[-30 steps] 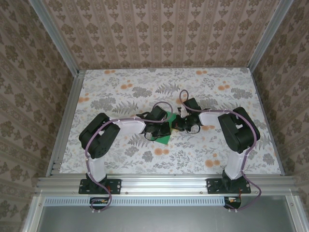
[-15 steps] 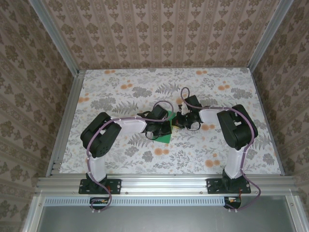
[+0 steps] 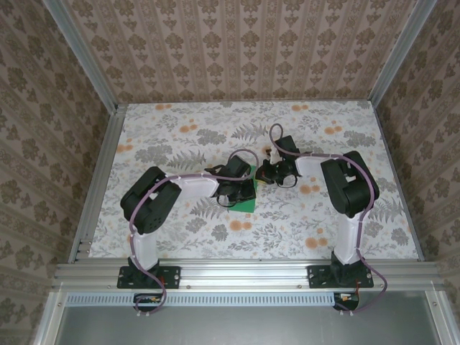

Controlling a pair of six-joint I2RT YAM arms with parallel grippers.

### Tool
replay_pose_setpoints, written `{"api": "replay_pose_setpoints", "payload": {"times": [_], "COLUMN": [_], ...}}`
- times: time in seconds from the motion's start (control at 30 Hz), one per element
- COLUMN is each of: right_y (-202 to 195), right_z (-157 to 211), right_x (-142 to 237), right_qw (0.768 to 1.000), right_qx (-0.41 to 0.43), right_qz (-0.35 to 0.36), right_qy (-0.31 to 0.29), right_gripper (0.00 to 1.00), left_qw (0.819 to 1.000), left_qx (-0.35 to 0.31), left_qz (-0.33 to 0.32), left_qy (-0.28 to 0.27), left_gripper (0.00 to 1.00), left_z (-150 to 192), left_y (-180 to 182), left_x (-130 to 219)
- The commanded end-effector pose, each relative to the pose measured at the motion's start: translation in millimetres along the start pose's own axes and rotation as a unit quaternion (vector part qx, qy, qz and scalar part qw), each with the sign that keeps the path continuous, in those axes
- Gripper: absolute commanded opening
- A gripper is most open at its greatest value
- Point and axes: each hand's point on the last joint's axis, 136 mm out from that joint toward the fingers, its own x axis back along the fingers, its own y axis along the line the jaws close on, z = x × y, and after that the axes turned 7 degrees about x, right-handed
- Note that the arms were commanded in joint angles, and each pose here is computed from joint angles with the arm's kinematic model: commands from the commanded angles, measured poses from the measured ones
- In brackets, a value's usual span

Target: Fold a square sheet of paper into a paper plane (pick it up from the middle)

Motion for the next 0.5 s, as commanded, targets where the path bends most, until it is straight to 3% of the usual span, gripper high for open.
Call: {"api": "replay_pose_setpoints", "payload": {"times": [0.0, 0.47], "right_y": [-27.8, -41.4], "right_z": [-36.1, -60.1], "right_x": [3.2, 0.4], "right_qw": [0.997, 0.995], "right_qx": [-0.003, -0.014], "right_qz": [0.051, 0.072], "right_qy": [-0.057, -0.073], "right_gripper": [0.04, 0.05], "left_qw": [0.992, 0.992], "left_qx": [0.033, 0.03], "left_qz": [-0.101, -0.1], "left_qy": [0.07, 0.07], "left_gripper": [0.07, 0.06], "left_z": [41.8, 42.3], "left_y": [58.3, 57.4], "left_x": [-12.8, -12.3]}}
